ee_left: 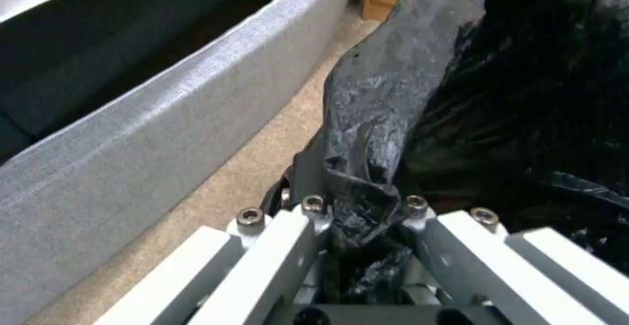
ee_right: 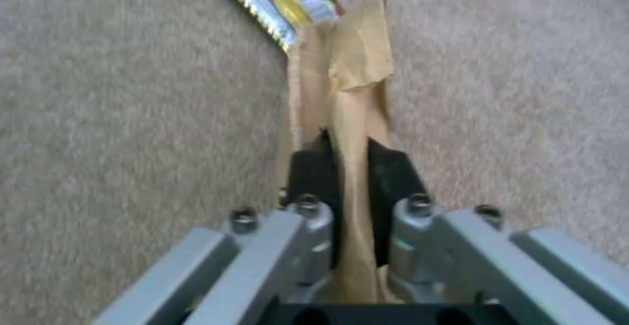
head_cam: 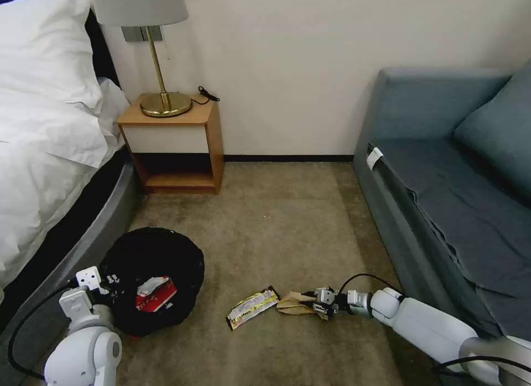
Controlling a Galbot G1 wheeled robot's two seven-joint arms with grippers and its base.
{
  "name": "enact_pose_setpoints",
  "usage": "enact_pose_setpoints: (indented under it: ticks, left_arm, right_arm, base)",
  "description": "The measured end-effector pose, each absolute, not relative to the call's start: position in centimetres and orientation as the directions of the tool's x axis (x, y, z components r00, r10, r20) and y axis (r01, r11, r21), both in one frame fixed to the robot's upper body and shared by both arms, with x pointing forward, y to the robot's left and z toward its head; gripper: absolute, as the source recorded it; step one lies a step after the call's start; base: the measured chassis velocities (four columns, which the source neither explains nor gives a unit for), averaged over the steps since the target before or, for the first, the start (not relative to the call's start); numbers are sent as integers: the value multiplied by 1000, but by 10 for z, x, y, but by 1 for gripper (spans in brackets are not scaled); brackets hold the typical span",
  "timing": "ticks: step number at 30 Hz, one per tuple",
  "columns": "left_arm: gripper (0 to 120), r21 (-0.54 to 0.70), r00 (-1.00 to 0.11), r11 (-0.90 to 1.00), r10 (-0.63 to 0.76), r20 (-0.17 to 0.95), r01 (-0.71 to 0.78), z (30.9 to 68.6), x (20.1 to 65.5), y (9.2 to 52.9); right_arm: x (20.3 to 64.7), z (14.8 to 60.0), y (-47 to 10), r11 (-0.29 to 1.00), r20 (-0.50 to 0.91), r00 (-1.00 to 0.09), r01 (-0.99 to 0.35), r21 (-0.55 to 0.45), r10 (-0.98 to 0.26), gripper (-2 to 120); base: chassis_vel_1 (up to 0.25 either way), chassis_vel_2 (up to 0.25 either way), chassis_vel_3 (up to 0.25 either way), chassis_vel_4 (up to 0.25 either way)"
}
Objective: Pick up the trash bin, then pick up the garbage on the floor and place it into the trash bin.
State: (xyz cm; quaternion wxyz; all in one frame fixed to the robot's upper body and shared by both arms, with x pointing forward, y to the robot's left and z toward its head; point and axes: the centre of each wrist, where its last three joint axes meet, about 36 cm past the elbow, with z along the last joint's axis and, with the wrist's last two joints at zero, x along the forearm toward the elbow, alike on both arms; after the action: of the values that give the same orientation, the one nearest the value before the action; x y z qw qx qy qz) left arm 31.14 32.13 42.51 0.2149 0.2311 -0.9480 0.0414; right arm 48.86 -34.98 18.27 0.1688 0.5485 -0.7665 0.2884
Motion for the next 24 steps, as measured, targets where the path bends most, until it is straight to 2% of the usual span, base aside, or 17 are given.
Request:
enact_pose_setpoints:
  ticks: [2, 7, 10, 11, 13, 17, 19, 21, 24]
  left_arm:
    - [4, 21, -800, 890, -421, 427, -456, 425, 312, 321]
    - [4, 21, -800, 890, -420, 429, -456, 424, 312, 321]
    - [4, 22, -799, 890, -420, 430, -456, 423, 312, 321]
    - [4, 22, -799, 890, -420, 430, -456, 423, 312, 321]
    - [4, 22, -800, 891, -418, 430, -454, 423, 312, 320]
    - [4, 23, -802, 892, -416, 430, -451, 424, 312, 319]
    - [4, 26, -803, 895, -412, 430, -445, 424, 312, 315]
    - [4, 26, -804, 896, -411, 431, -444, 424, 312, 314]
    - [4, 28, -806, 900, -404, 433, -436, 423, 314, 310]
  right_arm:
    - [488, 185, -348, 239, 560, -345, -937, -255, -753, 0]
    - [492, 199, -337, 284, 492, -383, -921, -266, -782, 0]
    - [507, 240, -301, 379, 355, -461, -883, -277, -813, 0]
    - [507, 240, -301, 379, 355, -461, -883, -277, -813, 0]
    - [518, 278, -261, 417, 234, -480, -867, -272, -845, 0]
    - [528, 313, -226, 426, 134, -476, -858, -287, -869, 0]
    - [538, 362, -170, 441, 16, -465, -850, -289, -885, 0]
    - [539, 372, -155, 445, -11, -461, -849, -284, -887, 0]
    - [527, 397, -82, 440, -97, -429, -866, -239, -898, 0]
  base:
    - [0, 0, 0, 0]
    - [0, 0, 0, 0]
    - [0, 0, 0, 0]
    - [0, 0, 0, 0]
    - [0, 0, 0, 0]
    - [0, 0, 0, 0]
    - [0, 0, 0, 0]
    - [0, 0, 0, 0]
    - [0, 0, 0, 0]
